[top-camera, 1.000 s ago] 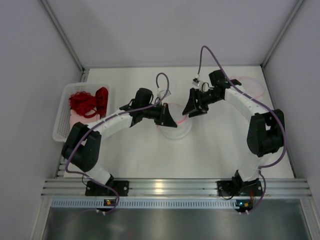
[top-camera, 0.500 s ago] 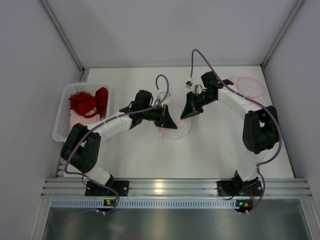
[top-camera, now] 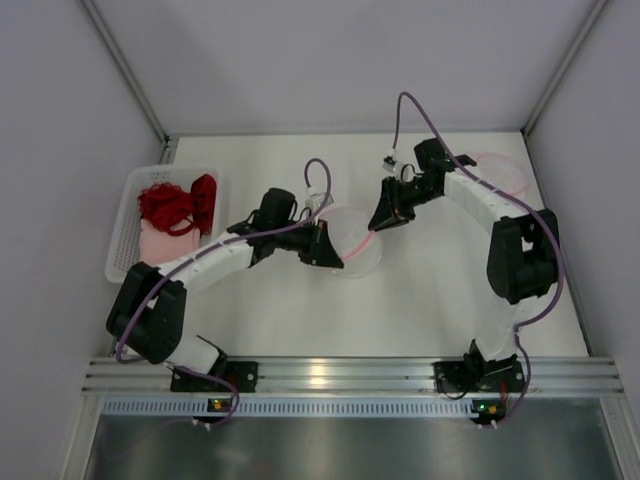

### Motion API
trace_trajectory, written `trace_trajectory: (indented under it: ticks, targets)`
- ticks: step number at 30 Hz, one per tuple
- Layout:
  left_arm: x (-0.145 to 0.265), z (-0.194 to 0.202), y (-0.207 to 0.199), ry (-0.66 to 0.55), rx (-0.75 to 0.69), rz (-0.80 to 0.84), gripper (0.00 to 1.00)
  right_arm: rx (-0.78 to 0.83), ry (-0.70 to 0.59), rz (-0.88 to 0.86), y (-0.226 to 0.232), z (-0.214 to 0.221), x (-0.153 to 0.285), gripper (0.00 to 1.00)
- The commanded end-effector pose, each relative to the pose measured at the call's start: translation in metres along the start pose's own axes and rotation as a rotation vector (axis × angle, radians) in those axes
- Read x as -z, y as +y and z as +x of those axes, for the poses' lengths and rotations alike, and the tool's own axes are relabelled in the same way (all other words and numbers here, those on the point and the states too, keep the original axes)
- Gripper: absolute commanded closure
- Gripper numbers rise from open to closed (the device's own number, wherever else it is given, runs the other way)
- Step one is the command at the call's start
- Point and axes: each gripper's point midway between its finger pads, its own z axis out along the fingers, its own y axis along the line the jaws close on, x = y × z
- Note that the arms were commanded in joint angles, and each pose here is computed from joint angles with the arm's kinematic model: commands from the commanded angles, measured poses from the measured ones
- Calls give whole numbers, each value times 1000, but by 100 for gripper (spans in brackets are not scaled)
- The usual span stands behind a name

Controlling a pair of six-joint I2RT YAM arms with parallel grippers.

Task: Place the bra in the laundry bag and zip it closed
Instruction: Zip the zipper on the laundry bag.

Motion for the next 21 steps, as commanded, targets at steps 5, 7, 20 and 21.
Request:
trace_trajectory:
  ticks: [5,7,20,21]
  targets:
    - [3,-21,-10,-22,-35,18,100,112,-69,15,18,-15,27,43]
    - [0,-28,-12,-37,-34,30,100,110,-51,12,17,-2,30,40]
    - [-16,-46,-18,-50,-32,71,100,64,60,-58,30,30,-12,34]
    - [-16,-46,-19,-50,-37,72,100,61,61,-61,29,29,-13,37]
